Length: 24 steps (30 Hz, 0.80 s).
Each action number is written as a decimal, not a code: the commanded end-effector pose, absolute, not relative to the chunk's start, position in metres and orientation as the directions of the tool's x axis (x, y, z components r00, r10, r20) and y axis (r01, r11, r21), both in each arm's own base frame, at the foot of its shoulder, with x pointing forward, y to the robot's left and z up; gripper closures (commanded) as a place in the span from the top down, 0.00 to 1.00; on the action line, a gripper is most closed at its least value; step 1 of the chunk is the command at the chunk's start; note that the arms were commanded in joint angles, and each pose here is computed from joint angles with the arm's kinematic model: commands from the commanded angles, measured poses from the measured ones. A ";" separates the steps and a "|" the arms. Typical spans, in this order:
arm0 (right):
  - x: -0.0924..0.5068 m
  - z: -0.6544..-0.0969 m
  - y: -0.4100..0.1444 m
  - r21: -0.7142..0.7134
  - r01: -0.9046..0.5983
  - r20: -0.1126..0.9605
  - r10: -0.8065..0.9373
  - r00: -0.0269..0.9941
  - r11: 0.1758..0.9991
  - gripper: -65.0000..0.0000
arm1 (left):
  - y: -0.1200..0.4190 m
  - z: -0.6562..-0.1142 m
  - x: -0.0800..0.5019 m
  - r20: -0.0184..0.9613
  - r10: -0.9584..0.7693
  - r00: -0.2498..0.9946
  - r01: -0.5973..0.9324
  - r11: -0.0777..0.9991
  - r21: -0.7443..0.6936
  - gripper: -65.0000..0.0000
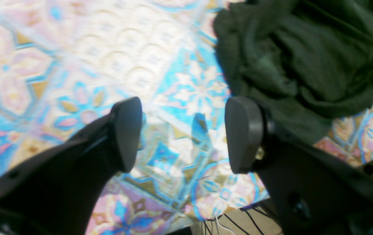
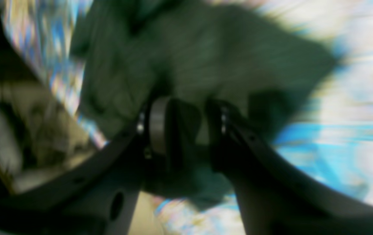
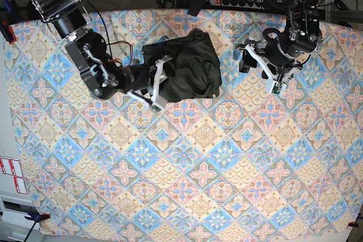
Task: Fold the T-shirt properly
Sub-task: 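Grasp the folded bundle's edges with both grippers, then fold the bundle over with the left gripper toward the right gripper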
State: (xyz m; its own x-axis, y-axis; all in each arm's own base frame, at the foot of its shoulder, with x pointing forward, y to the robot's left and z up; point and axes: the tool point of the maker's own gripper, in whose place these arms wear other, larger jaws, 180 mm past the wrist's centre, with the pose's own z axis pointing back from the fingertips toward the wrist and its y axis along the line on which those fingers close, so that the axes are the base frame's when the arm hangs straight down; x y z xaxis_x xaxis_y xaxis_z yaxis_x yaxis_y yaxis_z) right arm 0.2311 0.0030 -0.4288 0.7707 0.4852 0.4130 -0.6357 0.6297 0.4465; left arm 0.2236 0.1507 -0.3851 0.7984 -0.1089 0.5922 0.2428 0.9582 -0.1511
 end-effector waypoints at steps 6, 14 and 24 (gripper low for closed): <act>0.220 -0.414 0.036 0.426 -0.752 0.458 0.597 0.658 0.502 0.29 | 0.167 -0.372 0.234 0.634 -0.072 0.770 0.204 0.969 -0.137 0.57; 0.216 -0.392 0.054 0.402 -0.806 0.526 0.611 0.592 0.435 0.29 | 0.157 -0.373 0.233 0.634 -0.050 0.772 0.200 0.965 -0.168 0.57; 0.211 -0.379 0.088 0.426 -0.822 0.563 0.601 0.567 0.377 0.29 | 0.162 -0.368 0.236 0.647 -0.049 0.761 0.193 0.969 -0.153 0.57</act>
